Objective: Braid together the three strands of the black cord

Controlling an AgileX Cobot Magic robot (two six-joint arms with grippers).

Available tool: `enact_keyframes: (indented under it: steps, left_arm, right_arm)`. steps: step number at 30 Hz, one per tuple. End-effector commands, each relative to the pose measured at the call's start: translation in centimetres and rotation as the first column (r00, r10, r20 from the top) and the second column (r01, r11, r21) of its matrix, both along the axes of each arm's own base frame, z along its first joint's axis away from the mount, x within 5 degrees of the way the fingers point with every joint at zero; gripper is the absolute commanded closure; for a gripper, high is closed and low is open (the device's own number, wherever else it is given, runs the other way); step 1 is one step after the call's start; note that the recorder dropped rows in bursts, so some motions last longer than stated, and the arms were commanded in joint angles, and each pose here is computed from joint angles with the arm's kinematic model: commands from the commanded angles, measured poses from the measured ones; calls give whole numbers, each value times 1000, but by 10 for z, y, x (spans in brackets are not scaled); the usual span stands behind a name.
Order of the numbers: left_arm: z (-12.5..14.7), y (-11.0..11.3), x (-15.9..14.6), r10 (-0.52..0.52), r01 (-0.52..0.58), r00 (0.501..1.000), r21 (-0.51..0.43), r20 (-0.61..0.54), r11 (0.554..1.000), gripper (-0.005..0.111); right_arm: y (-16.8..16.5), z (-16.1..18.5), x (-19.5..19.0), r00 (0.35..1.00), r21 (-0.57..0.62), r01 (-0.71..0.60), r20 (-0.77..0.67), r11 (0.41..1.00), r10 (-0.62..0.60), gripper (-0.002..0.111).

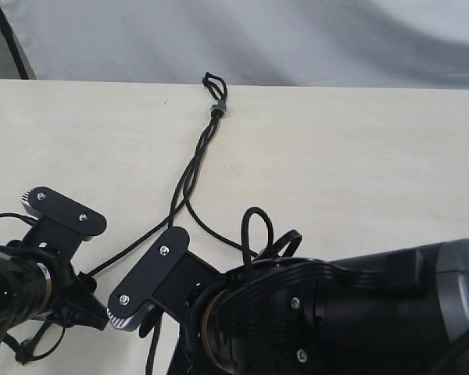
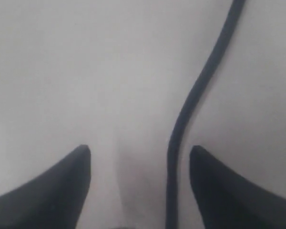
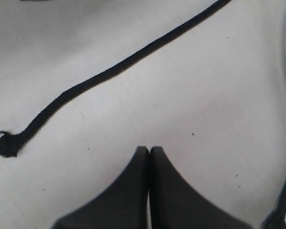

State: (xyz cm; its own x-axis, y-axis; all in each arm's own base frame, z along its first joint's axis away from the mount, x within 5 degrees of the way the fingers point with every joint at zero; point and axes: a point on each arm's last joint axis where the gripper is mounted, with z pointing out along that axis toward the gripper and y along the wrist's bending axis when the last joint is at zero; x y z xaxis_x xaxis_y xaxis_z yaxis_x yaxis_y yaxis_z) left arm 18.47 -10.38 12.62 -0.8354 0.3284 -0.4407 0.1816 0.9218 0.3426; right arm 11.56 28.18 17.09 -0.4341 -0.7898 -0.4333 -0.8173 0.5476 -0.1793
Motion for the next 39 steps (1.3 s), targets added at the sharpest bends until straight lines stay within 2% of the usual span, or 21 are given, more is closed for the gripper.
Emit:
enact_keyframes:
  steps: [1,5,9,11,13,16,19,21,26,36,37,39]
  left_arm:
    - [8,13,0,108,-114,991,81,74,990,40]
    - [22,25,-2,226,-246,959,106,171,963,41]
    - [32,30,-4,282,-300,938,64,201,952,41]
    - [34,39,-1,334,-346,921,30,200,938,41]
    - [33,52,4,404,-413,895,14,188,910,41]
    - [28,72,10,500,-499,856,-48,134,866,41]
    - [22,83,13,514,-505,854,-105,86,857,41]
    - [19,85,14,505,-493,861,-145,60,858,41]
    - [17,77,16,415,-402,909,-201,27,893,41]
    - [16,76,15,409,-399,912,-197,16,896,41]
    - [16,76,15,409,-399,912,-197,16,896,41]
    - [16,75,15,403,-393,915,-203,9,897,41]
  right_arm:
    - [-1,-1,1,999,10,33,-15,999,-33,109]
    - [5,0,0,996,103,77,-52,992,-72,109]
    - [16,1,-3,994,222,77,-95,972,-57,108]
    - [20,-4,-3,993,235,67,-107,970,-43,108]
    - [23,-12,-3,990,219,86,-126,972,-60,100]
    - [33,-21,0,986,199,108,-144,974,-80,75]
    - [44,-23,3,984,194,122,-151,973,-93,56]
    - [49,-23,6,984,183,132,-144,974,-106,53]
    - [55,-32,10,979,122,162,-145,979,-144,59]
    - [46,-51,9,962,-20,219,-162,976,-219,96]
    - [41,-52,9,964,-77,212,-148,974,-222,105]
    - [28,-52,10,959,-206,233,-111,950,-259,109]
